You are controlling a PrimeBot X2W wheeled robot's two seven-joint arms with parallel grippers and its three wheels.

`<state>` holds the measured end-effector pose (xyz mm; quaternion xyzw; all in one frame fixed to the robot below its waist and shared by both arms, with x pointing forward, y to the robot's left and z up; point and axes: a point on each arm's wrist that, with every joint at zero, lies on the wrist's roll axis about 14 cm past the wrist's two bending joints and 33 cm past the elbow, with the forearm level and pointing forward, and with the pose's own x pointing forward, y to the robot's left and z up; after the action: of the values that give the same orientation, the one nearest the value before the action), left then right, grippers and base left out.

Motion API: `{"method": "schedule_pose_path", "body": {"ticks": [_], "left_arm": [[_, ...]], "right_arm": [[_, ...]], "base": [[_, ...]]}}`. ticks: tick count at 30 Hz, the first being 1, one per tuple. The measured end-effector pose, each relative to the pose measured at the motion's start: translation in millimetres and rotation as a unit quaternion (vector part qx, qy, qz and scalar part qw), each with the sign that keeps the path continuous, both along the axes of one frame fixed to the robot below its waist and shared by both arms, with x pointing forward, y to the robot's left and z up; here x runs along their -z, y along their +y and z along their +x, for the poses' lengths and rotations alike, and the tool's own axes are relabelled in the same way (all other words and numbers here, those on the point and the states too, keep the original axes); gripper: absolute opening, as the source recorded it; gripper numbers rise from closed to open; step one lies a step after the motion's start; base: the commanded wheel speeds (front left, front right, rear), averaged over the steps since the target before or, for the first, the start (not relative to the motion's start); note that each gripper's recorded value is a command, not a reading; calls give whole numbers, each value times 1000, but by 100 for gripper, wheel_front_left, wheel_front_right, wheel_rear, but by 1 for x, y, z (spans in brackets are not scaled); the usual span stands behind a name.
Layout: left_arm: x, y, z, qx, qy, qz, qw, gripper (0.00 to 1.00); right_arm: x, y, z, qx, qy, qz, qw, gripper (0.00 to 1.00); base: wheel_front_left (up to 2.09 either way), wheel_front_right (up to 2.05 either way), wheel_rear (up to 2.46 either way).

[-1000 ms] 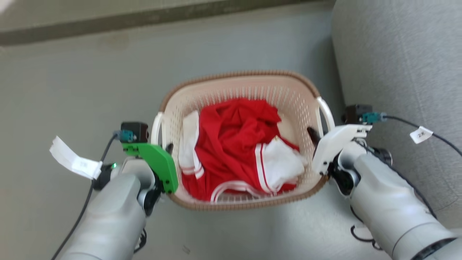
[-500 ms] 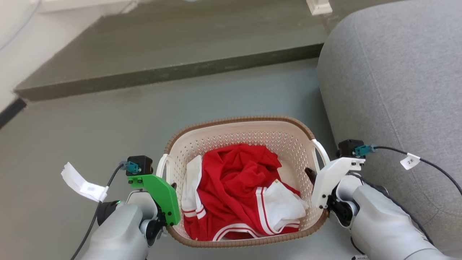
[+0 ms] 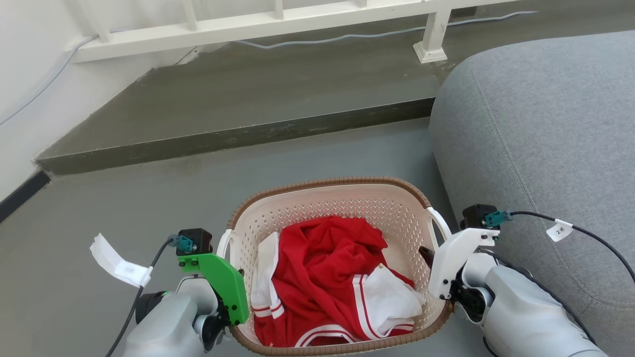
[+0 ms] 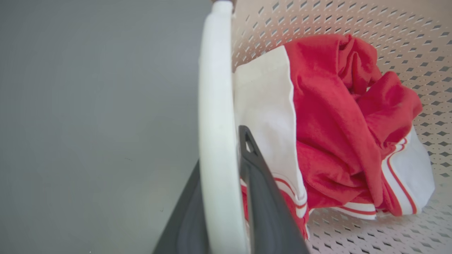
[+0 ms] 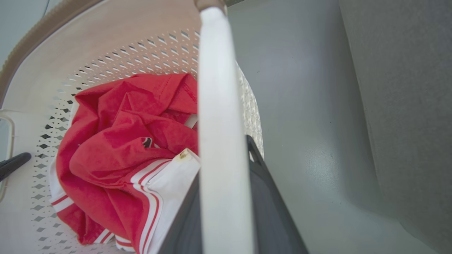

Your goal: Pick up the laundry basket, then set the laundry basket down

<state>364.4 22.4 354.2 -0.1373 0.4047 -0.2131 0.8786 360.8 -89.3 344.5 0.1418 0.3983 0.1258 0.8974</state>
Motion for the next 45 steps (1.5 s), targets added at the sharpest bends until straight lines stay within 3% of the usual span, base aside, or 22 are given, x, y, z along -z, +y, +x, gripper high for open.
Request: {"method": "schedule_pose_path", "body": {"ticks": [45], "left_arm": [[10,-5,-4,10,15,12,1000,0]], "right_arm": [[10,0,-5,-1,23,1,1000,0]], "base": [[0,0,0]]}}
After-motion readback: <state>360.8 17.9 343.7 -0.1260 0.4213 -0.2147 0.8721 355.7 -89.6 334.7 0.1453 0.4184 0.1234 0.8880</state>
